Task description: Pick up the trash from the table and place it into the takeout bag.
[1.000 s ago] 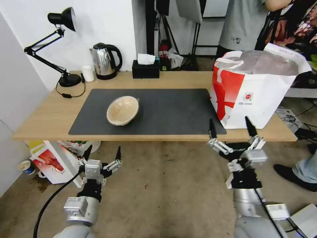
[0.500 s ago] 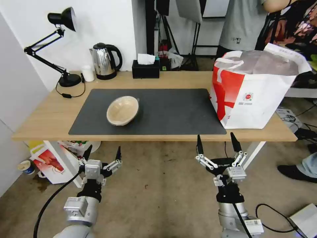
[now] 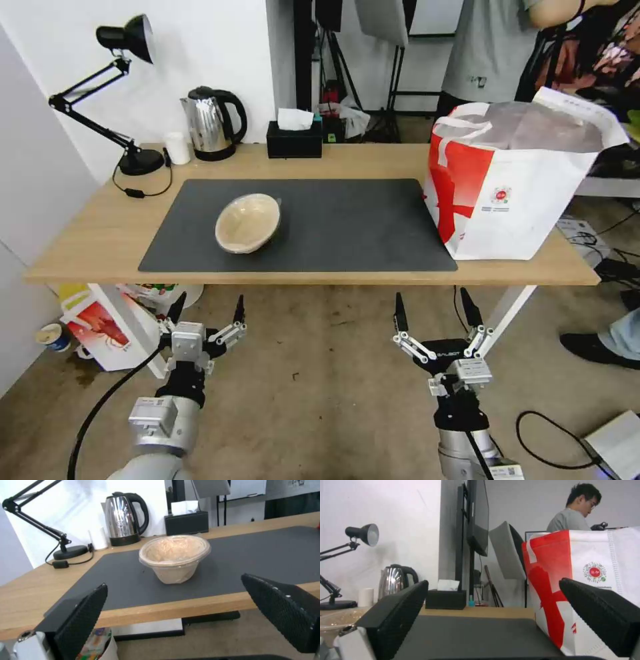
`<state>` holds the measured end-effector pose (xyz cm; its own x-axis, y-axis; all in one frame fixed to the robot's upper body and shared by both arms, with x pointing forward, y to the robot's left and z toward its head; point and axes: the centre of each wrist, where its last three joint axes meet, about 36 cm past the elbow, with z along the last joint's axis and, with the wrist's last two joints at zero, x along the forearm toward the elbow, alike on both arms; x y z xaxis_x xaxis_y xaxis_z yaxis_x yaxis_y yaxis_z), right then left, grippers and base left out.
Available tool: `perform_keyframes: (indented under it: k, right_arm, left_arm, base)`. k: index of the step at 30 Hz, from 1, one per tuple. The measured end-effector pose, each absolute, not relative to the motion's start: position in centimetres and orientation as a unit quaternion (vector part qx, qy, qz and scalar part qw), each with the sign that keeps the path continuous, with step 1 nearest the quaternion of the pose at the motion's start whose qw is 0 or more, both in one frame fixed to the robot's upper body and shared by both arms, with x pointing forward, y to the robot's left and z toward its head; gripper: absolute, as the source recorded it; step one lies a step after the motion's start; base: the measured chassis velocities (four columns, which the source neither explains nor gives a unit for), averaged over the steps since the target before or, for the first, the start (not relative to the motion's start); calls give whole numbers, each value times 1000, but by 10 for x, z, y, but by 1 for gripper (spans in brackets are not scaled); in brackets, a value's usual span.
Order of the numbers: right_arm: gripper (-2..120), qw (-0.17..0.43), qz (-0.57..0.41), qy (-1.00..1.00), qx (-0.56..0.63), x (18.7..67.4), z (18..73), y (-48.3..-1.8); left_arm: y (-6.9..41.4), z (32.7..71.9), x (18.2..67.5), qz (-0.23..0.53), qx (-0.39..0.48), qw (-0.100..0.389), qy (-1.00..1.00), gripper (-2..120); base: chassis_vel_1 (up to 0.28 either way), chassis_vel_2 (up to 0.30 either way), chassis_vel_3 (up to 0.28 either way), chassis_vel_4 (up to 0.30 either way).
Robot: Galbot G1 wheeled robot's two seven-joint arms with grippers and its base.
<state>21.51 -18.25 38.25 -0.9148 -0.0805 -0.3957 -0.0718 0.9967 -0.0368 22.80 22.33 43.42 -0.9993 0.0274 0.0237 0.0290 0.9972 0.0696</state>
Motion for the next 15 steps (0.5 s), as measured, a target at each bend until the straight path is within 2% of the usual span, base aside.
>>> perform_keyframes:
  k: [15]
  right_arm:
    - [100, 212, -12, 976, -39, 221, 382, -185]
  left_arm:
    - [223, 434, 228, -35, -14, 11, -999, 100]
  base:
    - [0, 0, 0, 0]
